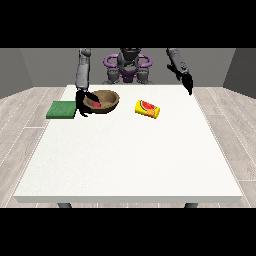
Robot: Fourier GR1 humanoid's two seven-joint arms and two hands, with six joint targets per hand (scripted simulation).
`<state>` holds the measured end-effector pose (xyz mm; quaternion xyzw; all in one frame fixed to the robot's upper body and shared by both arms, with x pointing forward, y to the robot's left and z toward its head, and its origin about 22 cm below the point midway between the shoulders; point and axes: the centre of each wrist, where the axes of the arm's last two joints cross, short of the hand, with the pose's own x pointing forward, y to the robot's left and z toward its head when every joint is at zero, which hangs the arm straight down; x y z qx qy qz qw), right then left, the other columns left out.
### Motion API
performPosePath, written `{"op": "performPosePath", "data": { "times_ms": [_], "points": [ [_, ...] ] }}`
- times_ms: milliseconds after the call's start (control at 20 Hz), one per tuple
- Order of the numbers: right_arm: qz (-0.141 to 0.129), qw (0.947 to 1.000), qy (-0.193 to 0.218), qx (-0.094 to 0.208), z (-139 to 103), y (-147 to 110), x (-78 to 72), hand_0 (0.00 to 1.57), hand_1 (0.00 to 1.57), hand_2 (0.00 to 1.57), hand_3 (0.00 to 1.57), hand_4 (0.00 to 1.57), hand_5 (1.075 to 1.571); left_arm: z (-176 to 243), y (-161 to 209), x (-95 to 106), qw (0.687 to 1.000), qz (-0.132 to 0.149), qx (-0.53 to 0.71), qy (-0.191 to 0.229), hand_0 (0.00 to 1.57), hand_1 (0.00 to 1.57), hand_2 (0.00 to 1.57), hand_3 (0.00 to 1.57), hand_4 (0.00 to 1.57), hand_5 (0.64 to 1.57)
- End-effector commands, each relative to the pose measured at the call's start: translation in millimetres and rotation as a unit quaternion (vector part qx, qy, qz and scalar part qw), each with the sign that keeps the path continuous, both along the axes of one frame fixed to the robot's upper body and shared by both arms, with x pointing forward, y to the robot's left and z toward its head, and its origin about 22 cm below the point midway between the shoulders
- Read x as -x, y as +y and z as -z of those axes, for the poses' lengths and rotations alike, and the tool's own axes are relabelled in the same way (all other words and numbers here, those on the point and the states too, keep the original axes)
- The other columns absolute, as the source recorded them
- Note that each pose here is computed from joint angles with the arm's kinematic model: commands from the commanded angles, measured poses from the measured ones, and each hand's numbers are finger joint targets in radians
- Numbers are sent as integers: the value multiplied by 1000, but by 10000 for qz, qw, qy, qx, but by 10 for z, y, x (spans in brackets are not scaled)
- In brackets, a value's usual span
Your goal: Pick the cup and pour the ball into the bowl, then pick the bowl and place it on the pad
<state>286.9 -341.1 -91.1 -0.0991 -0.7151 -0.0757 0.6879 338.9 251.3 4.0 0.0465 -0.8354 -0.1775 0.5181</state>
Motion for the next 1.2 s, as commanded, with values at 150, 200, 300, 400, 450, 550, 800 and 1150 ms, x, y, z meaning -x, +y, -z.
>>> {"op": "performPosePath", "data": {
  "times_ms": [150,200,300,400,450,550,800,1150],
  "points": [
    [652,9536,1470,2544,109,-625,523,1571,1571,1571,1571,1299,1566,-296,-185,-143,9976,478,-87,-489,0,0,0,0,0,711],
    [813,9482,1576,2635,97,-663,547,1571,1571,1571,1571,1298,1568,-286,-194,-124,9976,516,-173,-429,0,0,0,0,0,716],
    [978,9395,1550,2895,-78,-772,450,1571,1571,1571,1571,1287,1570,-346,-252,-185,9974,502,-107,-496,0,0,0,0,0,716],
    [1258,9376,1804,2692,-250,-885,358,1571,1571,1571,1571,1241,1571,-268,-313,-163,9978,619,-94,-222,0,0,0,0,0,716],
    [1327,9374,1912,2590,-268,-889,353,1571,1571,1571,1571,1199,1571,-226,-202,-141,9979,607,-183,-154,0,0,0,0,0,713],
    [1322,9324,2229,2520,-302,-835,304,1571,1571,1571,1571,1179,1571,-99,-241,-99,9982,572,-169,65,0,0,0,0,0,711],
    [783,9064,2876,2992,-655,-852,112,1571,1571,1571,1571,1221,1570,301,80,69,9977,2,74,669,0,0,0,0,0,709],
    [124,8164,3237,4780,-1841,-1206,-172,1571,1571,1571,1571,1571,1571,680,161,305,9892,-529,267,1337,0,0,0,0,0,729]
  ]
}}
